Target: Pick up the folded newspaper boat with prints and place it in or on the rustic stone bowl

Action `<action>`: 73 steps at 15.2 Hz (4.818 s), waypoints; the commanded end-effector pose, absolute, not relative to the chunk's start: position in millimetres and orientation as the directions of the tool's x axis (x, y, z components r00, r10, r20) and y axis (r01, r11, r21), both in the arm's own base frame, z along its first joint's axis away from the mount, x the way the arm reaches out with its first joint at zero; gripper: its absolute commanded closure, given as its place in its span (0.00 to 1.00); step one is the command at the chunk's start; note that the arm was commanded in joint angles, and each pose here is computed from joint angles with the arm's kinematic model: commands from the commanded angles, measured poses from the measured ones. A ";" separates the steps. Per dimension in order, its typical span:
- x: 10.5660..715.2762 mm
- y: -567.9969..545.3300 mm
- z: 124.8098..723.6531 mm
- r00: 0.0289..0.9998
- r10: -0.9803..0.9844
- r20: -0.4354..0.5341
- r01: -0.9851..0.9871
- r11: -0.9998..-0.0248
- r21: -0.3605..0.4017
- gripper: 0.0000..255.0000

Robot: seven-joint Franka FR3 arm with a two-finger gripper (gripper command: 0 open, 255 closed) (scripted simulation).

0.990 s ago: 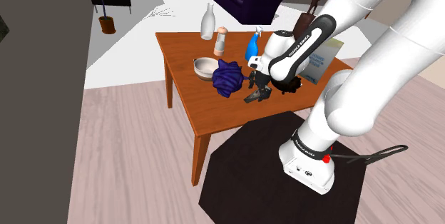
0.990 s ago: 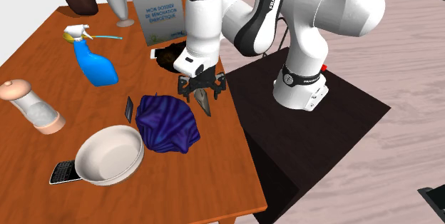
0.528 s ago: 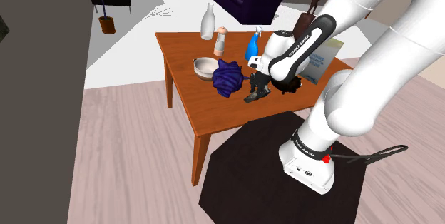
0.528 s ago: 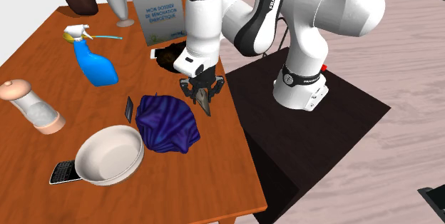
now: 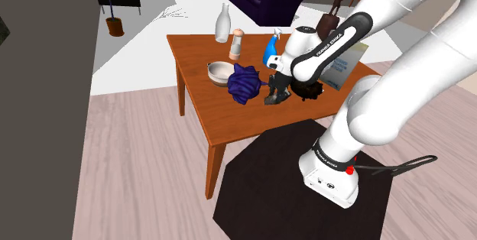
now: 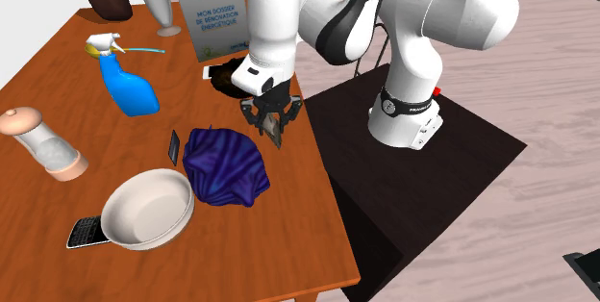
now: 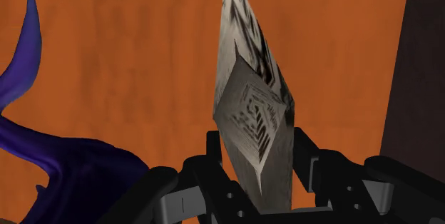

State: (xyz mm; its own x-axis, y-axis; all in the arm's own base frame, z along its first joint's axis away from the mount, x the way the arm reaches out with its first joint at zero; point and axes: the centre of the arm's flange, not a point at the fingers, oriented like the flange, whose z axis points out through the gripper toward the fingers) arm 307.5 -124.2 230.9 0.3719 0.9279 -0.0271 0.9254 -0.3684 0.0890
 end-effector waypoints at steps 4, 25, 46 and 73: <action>306.0 -125.2 256.9 0.372 0.928 -0.028 0.925 -0.369 0.088 1.00; 306.0 -125.2 367.8 0.372 0.928 -0.028 0.925 -0.369 0.088 1.00; 260.8 -342.4 375.3 0.372 0.928 -0.028 0.925 -0.369 0.088 1.00; 259.8 -341.6 323.8 0.372 0.928 -0.028 0.925 -0.369 0.088 0.00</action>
